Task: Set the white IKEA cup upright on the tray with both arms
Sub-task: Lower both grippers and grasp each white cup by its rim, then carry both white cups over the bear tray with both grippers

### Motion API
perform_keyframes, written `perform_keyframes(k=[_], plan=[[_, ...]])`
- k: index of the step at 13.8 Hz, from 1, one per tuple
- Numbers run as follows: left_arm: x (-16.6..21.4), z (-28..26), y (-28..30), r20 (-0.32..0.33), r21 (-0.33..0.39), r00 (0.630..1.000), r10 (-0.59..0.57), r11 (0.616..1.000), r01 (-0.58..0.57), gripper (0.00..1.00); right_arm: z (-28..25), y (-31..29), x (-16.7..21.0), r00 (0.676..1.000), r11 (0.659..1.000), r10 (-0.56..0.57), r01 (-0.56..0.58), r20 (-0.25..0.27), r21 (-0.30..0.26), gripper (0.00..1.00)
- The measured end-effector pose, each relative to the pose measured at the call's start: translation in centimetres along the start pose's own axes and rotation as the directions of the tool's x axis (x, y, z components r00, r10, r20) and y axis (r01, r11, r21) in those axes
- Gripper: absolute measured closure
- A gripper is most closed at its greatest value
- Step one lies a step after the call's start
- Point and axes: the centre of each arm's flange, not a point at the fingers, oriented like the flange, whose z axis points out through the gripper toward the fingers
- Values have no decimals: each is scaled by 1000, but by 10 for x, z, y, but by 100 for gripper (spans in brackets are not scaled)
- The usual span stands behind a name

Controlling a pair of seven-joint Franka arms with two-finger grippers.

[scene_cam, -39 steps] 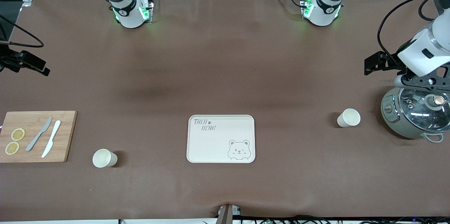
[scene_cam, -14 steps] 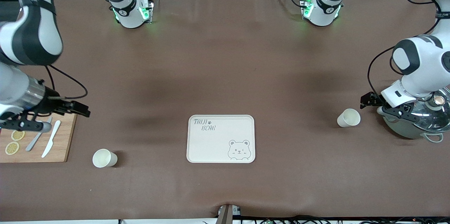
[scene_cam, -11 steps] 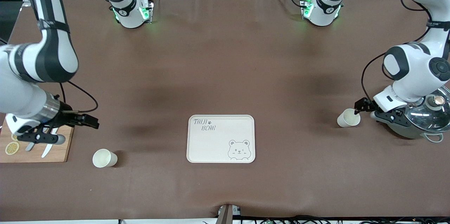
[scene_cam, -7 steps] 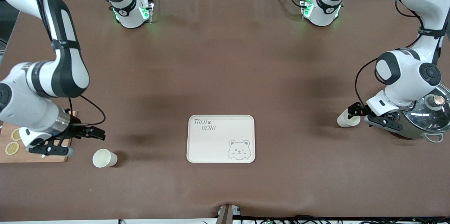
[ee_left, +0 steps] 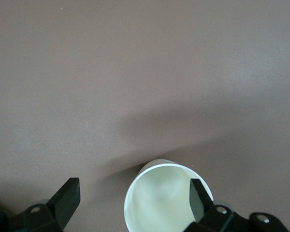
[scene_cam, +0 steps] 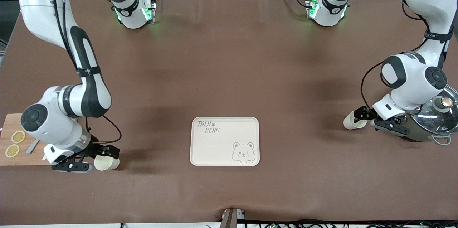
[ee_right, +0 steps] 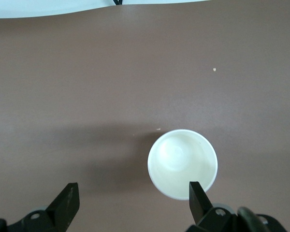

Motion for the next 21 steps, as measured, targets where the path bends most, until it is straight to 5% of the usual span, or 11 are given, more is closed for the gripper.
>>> perform_keyframes(k=[7,11,16,18,21], plan=[[-13,31,-4,40,-25,999,-20,999,21,0,50,4,-4,999,1000,-20,20,-39,-17,0],[-21,32,-20,41,-23,998,-54,998,55,41,58,7,-6,998,998,-54,53,-33,-31,4],[-1,22,-14,8,-15,996,-93,996,93,93,59,8,-7,997,996,-73,72,-31,-44,61],[14,15,-5,-14,-13,993,-117,993,117,96,59,8,-7,995,994,-92,90,-30,-59,81],[47,4,30,-30,-29,984,-177,984,176,96,59,8,-7,994,992,-107,105,-30,-69,96]])
